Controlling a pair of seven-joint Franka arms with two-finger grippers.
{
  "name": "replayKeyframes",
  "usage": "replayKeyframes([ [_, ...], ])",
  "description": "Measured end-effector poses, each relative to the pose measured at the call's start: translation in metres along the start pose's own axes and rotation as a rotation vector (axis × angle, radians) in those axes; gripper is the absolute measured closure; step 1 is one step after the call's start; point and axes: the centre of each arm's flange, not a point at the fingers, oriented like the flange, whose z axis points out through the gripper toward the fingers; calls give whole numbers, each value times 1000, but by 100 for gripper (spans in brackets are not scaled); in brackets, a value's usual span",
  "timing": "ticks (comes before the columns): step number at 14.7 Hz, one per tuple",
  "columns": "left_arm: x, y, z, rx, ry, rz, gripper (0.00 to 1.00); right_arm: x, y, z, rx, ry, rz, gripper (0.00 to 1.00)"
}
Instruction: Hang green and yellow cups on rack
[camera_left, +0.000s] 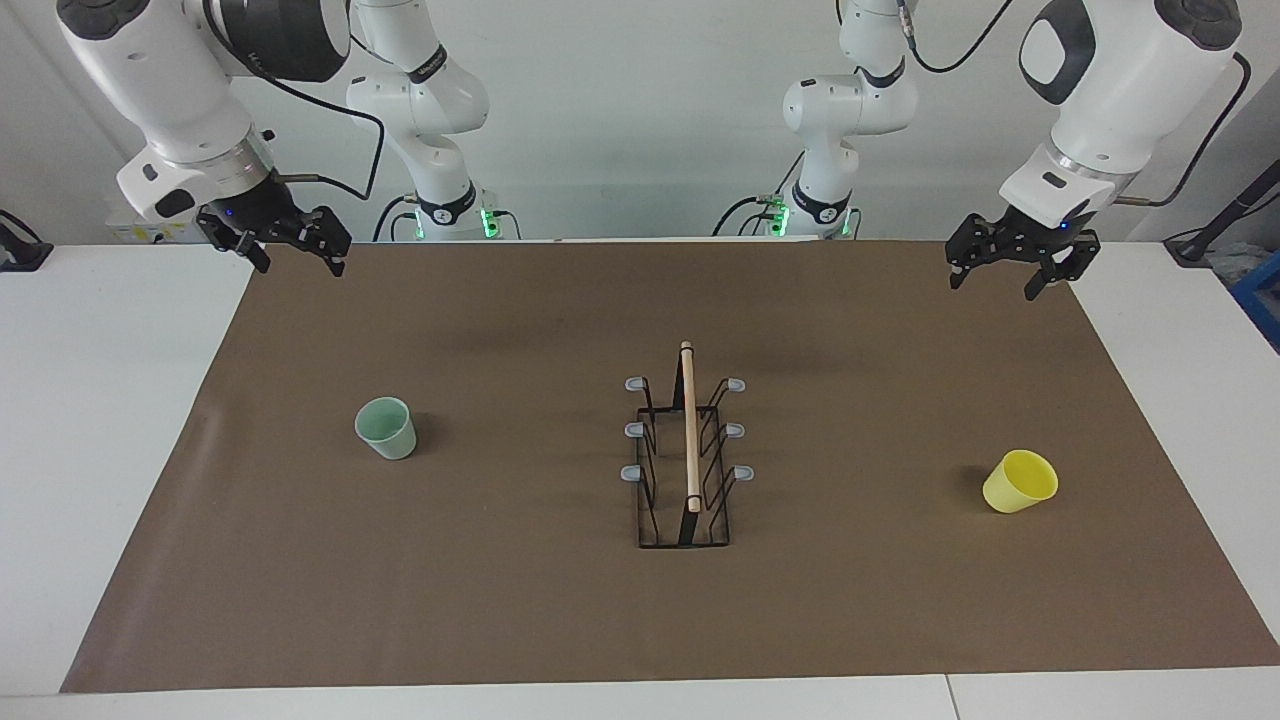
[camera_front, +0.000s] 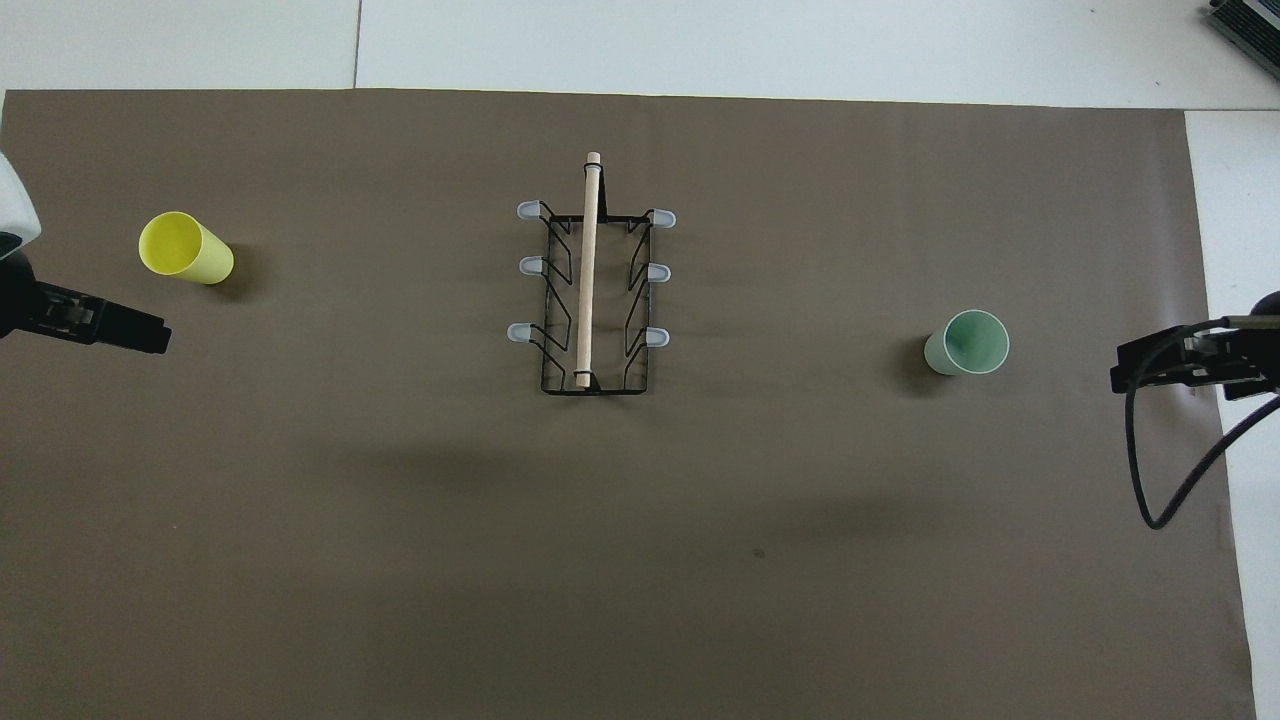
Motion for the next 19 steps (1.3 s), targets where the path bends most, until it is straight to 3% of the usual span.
replayKeyframes([
  [4, 0, 1, 0, 0, 2, 2, 0, -15, -5, 6, 2, -19, 9, 0],
  [8, 0, 1, 0, 0, 1, 2, 0, -14, -8, 2, 6, 28, 36, 0],
  [14, 1, -10, -5, 3, 14, -17, 0, -13, -9, 4, 6, 32, 36, 0],
  [19, 31, -47, -6, 16, 38, -66, 0, -14, -9, 10, 5, 19, 36, 0],
])
